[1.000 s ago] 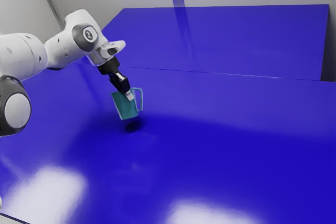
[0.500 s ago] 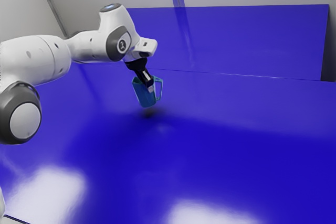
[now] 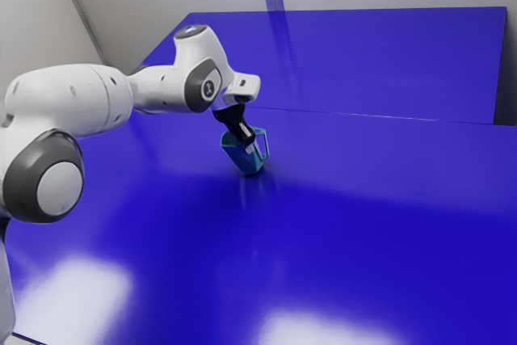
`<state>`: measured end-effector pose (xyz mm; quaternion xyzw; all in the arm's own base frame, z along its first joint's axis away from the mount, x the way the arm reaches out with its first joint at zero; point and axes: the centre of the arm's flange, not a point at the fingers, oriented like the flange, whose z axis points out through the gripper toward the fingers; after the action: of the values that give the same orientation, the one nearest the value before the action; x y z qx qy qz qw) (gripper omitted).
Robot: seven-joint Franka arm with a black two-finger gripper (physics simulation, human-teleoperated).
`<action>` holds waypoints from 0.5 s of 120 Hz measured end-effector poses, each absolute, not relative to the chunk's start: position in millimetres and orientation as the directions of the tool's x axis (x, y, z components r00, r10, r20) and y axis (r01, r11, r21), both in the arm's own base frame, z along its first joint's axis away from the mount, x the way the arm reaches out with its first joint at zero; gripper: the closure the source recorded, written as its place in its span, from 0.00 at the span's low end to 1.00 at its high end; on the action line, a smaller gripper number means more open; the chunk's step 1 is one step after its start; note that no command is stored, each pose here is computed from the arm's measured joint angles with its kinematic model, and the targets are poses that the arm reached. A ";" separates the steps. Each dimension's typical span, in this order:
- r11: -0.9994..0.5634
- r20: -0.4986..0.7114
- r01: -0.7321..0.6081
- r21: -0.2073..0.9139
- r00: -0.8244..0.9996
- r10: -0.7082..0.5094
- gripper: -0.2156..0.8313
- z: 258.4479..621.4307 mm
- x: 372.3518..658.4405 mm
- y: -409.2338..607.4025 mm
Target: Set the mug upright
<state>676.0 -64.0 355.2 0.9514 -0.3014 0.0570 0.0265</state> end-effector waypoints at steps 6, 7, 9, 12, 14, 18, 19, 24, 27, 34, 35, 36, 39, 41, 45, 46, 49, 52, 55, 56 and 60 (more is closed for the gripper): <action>-0.819 0.122 -0.574 0.016 0.814 -0.568 0.96 353.0 676.4 -63.9; -0.819 0.122 -0.573 0.015 0.814 -0.568 0.96 352.8 676.5 -63.9; -0.820 0.122 -0.573 0.015 0.815 -0.567 0.94 352.6 676.6 -63.9; -0.820 0.122 -0.572 0.015 0.815 -0.566 0.89 352.3 676.7 -63.9; -0.821 0.122 -0.571 0.016 0.816 -0.566 0.85 352.1 676.8 -63.9; -0.821 0.122 -0.570 0.016 0.816 -0.565 0.78 351.9 676.9 -63.9; -0.821 0.122 -0.570 0.016 0.816 -0.564 0.76 351.9 676.9 -63.9; -0.822 0.123 -0.569 0.015 0.817 -0.564 0.67 352.4 677.0 -63.9; -0.822 0.125 -0.569 0.014 0.817 -0.564 0.62 353.6 677.0 -64.1; -0.820 0.127 -0.572 0.009 0.814 -0.567 0.52 356.9 676.8 -65.3; -0.820 0.127 -0.573 0.008 0.814 -0.567 0.51 357.5 676.8 -65.5; -0.819 0.128 -0.573 0.007 0.813 -0.568 0.50 357.9 676.8 -65.8; -0.818 0.128 -0.575 0.004 0.811 -0.570 0.46 359.7 676.7 -66.5; -0.817 0.129 -0.577 0.001 0.810 -0.572 0.44 361.7 676.5 -66.9; -0.814 0.135 -0.580 -0.007 0.807 -0.576 0.41 367.9 676.0 -67.9; -0.814 0.136 -0.581 -0.008 0.806 -0.576 0.40 369.4 675.9 -68.1; -0.813 0.141 -0.583 -0.014 0.803 -0.579 0.38 375.5 675.2 -68.7; -0.811 0.148 -0.584 -0.019 0.801 -0.580 0.36 382.7 674.2 -69.5; -0.810 0.156 -0.585 -0.024 0.799 -0.581 0.34 390.5 672.7 -69.9; -0.810 0.158 -0.586 -0.025 0.798 -0.582 0.34 393.0 672.3 -69.9; -0.810 0.168 -0.586 -0.030 0.796 -0.582 0.32 404.4 670.2 -70.2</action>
<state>670.2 -70.2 404.4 0.9474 -0.3083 0.0848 0.0117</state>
